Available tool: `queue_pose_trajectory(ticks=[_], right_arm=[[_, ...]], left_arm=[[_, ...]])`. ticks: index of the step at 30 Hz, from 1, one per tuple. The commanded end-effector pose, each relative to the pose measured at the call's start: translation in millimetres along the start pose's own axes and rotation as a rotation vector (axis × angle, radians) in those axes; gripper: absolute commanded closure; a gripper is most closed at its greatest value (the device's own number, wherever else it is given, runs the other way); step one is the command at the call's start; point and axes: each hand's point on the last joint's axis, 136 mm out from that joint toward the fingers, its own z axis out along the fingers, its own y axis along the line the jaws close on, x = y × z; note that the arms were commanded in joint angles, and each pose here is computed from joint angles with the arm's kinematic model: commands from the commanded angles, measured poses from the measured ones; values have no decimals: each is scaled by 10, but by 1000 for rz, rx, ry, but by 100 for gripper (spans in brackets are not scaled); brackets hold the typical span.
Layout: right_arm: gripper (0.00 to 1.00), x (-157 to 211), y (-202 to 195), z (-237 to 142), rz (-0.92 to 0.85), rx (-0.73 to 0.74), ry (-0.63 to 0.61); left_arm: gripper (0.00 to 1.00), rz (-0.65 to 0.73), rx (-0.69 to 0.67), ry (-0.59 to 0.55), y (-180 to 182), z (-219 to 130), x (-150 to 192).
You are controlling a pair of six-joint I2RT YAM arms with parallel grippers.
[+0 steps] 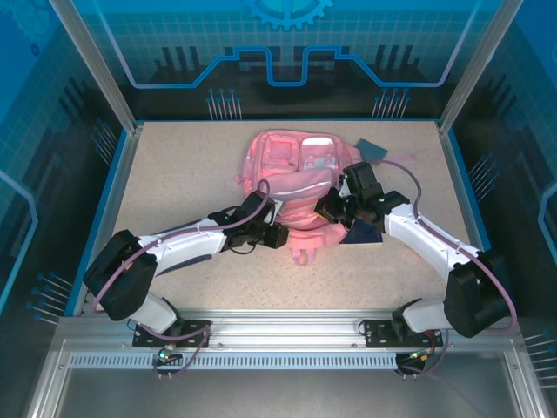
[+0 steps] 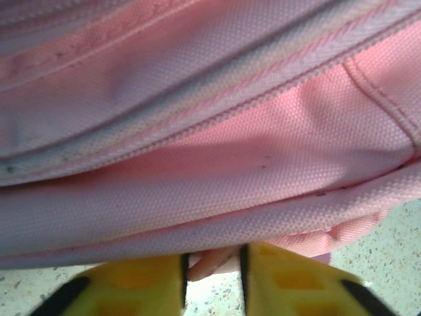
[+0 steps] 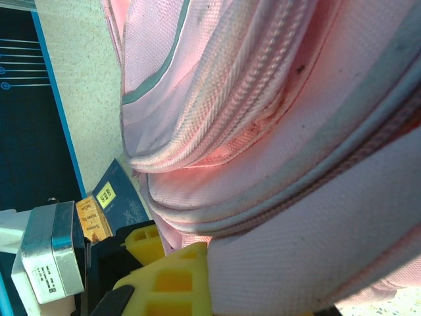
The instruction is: Pack the student bag
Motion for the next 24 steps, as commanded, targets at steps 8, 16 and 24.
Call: queue_pose_trajectory(ticks=[8, 16, 24], right_arm=[[100, -103, 26, -119, -33, 28, -55], [100, -232, -316, -286, -18, 166, -126], [100, -291, -341, -327, -61, 193, -129]], left_arm=[[100, 68, -111, -49, 141, -220, -103], [100, 74, -291, 2, 630, -369, 112], [100, 42, -332, -31, 1000, -338, -235]])
